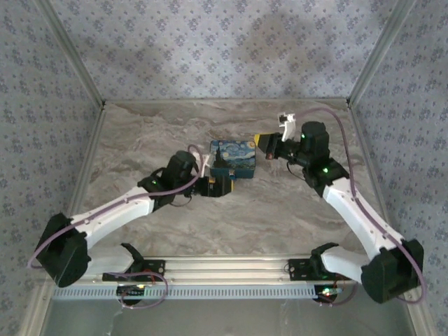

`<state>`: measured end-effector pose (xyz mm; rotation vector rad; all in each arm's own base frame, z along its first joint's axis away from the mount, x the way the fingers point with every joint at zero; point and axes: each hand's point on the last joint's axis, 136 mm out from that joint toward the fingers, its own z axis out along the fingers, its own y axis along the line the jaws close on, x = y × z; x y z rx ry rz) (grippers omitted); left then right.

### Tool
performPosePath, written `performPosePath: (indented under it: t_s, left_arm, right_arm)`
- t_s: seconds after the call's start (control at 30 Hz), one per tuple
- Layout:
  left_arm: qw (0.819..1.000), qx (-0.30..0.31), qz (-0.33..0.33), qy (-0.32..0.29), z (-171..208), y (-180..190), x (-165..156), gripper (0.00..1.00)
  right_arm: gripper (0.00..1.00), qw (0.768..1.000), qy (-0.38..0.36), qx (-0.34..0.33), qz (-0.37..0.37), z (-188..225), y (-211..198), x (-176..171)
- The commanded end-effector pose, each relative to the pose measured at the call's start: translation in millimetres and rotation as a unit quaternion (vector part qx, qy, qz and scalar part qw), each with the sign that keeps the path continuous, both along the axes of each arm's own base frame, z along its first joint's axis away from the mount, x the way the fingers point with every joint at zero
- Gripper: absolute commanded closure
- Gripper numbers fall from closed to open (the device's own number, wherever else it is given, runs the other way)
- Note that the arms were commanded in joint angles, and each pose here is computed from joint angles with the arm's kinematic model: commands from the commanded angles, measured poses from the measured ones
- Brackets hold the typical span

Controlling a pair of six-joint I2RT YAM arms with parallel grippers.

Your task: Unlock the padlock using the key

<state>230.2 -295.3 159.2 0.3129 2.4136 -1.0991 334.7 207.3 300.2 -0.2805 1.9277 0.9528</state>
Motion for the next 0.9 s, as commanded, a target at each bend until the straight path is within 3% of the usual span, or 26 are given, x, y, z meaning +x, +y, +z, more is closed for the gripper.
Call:
performPosePath:
  t_s: [0.0,0.2,0.37,0.67,0.87]
  left_arm:
    - [0.996,-0.008,0.064,-0.056,-12,2,28,0.0]
    - [0.99,-0.022,0.082,-0.109,-47,-1,45,0.0]
    - [0.989,-0.01,0.084,-0.118,-73,-11,60,0.0]
    - [0.983,-0.005,0.061,-0.175,-86,-38,80,0.0]
    - [0.983,0.004,0.053,-0.175,-99,-49,88,0.01]
  right_arm:
    - [1.0,0.996,0.011,-0.074,-0.055,-25,-14,38]
    - [1.0,0.986,0.043,-0.126,-0.097,-68,-13,98]
    - [1.0,0.979,0.053,-0.159,-0.117,-91,-11,143]
    - [1.0,0.962,0.098,-0.219,-0.13,-153,-14,177]
    - [1.0,0.958,0.118,-0.234,-0.119,-176,-11,182]
